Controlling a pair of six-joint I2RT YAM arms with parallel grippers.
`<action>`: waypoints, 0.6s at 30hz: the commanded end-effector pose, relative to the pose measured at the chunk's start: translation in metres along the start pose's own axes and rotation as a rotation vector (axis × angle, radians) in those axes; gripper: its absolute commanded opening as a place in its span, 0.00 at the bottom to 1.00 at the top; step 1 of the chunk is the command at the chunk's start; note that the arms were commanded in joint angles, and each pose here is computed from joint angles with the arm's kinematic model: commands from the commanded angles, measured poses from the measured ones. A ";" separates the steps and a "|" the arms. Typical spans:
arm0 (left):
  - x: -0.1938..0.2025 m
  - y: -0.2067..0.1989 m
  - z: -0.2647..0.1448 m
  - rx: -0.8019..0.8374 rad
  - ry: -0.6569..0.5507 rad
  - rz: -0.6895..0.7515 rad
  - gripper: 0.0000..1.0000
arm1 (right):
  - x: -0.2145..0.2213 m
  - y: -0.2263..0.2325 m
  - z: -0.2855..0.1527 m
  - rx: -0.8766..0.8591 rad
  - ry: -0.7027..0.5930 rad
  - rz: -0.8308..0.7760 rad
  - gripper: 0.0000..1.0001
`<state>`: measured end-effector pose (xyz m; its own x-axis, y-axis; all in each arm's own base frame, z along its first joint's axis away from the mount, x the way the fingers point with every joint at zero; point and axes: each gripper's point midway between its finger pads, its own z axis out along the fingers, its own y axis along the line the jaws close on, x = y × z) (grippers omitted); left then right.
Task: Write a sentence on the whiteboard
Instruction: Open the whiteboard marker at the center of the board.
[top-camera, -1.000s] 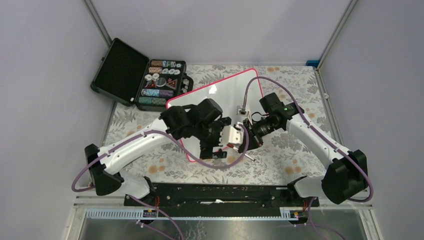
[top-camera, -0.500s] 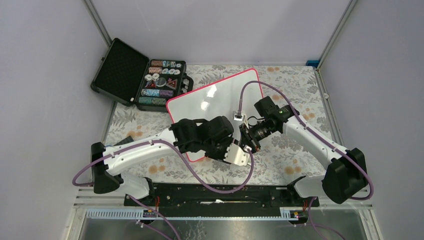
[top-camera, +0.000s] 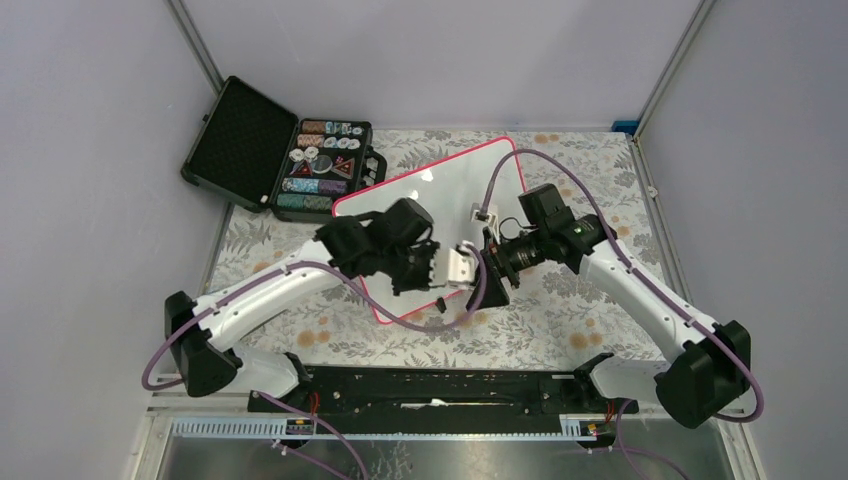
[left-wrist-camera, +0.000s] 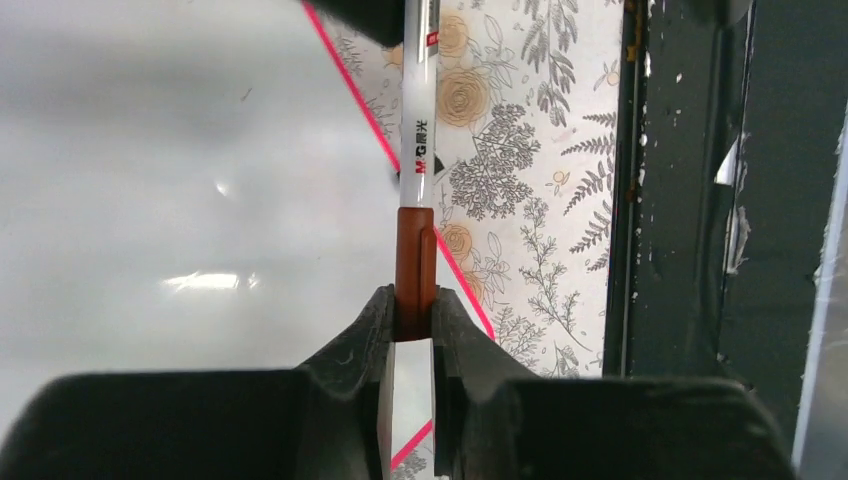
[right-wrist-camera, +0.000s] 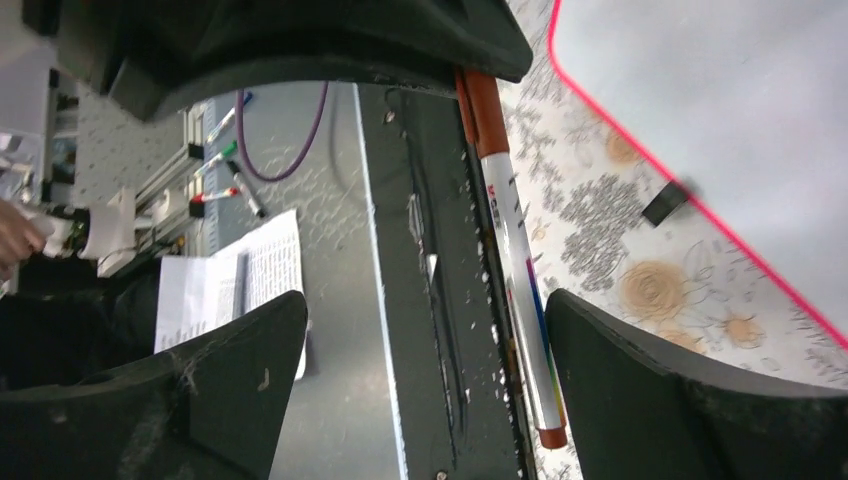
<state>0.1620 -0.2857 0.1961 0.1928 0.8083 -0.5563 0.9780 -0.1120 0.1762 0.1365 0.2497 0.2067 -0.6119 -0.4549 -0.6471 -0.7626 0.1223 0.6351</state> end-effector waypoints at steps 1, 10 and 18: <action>-0.014 -0.002 -0.029 0.034 -0.197 -0.116 0.00 | -0.042 0.007 -0.017 0.088 -0.105 -0.075 0.98; -0.020 0.007 -0.062 0.054 -0.413 -0.277 0.00 | -0.086 0.023 -0.028 0.084 -0.184 -0.157 1.00; -0.024 0.016 -0.075 0.036 -0.523 -0.366 0.00 | -0.120 0.044 -0.026 -0.052 -0.275 -0.059 0.85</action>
<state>0.1678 -0.2558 0.2481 -0.1507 0.5216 -0.8398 0.9877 0.1147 -0.1060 0.1800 0.2765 0.2895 -0.5894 -0.2643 -0.7634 -0.8063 0.1344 0.5760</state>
